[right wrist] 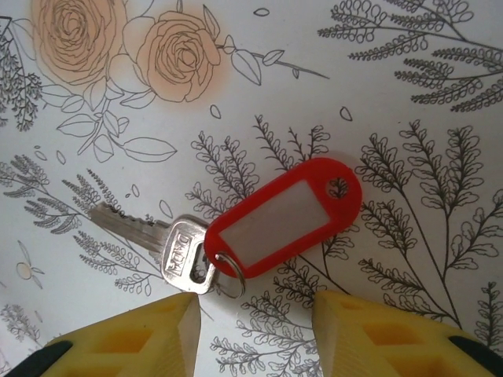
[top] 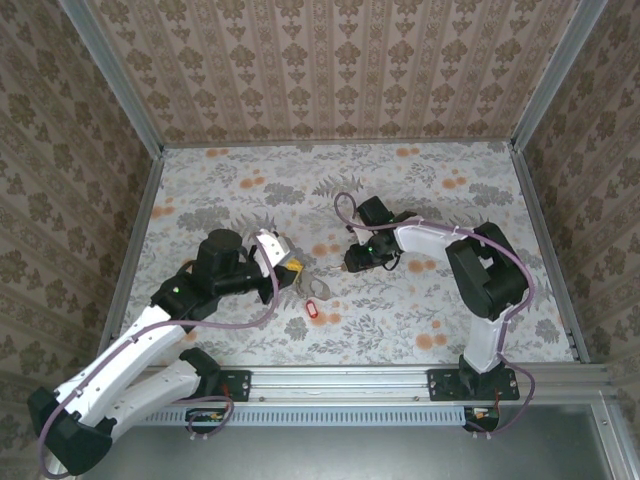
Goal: Put the keys on the keyring
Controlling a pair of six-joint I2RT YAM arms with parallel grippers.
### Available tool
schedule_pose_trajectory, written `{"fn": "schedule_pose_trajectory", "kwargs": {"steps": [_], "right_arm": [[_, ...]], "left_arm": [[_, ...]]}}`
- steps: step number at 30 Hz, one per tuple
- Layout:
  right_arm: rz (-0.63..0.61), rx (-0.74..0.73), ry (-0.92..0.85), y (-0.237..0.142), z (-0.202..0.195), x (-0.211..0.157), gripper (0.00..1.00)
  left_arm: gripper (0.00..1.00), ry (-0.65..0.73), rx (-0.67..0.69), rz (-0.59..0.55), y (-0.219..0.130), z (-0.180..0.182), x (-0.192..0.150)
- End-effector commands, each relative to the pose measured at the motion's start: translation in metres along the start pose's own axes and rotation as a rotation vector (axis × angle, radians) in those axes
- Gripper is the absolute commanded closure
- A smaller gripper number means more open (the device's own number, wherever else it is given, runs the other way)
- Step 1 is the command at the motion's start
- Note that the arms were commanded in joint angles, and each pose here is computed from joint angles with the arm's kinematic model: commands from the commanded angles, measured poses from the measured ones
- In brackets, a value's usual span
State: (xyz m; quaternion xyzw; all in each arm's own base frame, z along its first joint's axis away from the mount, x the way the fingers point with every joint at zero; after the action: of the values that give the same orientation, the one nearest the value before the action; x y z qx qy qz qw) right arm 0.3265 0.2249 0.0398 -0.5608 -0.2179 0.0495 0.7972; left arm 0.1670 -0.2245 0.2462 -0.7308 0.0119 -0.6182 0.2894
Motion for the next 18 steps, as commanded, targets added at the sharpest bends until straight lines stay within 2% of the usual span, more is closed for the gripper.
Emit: {"fn": "schedule_pose_trajectory", "kwargs": {"steps": [1, 8, 18], "right_arm": [[0.011, -0.030, -0.022, 0.003, 0.000, 0.003, 0.56], [0.020, -0.040, -0.036, 0.010, 0.006, 0.005, 0.59], [0.039, -0.070, -0.066, 0.018, 0.010, 0.001, 0.71]], "left_arm": [[1.00, -0.008, -0.006, -0.044, -0.002, 0.000, 0.006], [1.00, -0.004, -0.001, -0.053, -0.003, 0.001, 0.009], [1.00, 0.011, 0.016, -0.076, -0.009, 0.002, 0.013]]}}
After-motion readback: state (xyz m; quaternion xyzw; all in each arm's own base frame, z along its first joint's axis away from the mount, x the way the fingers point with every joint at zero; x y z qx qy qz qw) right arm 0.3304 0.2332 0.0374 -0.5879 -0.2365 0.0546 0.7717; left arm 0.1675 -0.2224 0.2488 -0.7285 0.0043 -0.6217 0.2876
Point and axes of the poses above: each hand's point on the last joint's axis, 136 mm out from that joint toward the fingers, its own y axis out along the fingers, its own z axis along the line the jaws close on, x = y × z, the point moved 2 cm from there along -y, back along the fingers, and after that the axes turned 1 degree about -y, right-handed, at the moved point
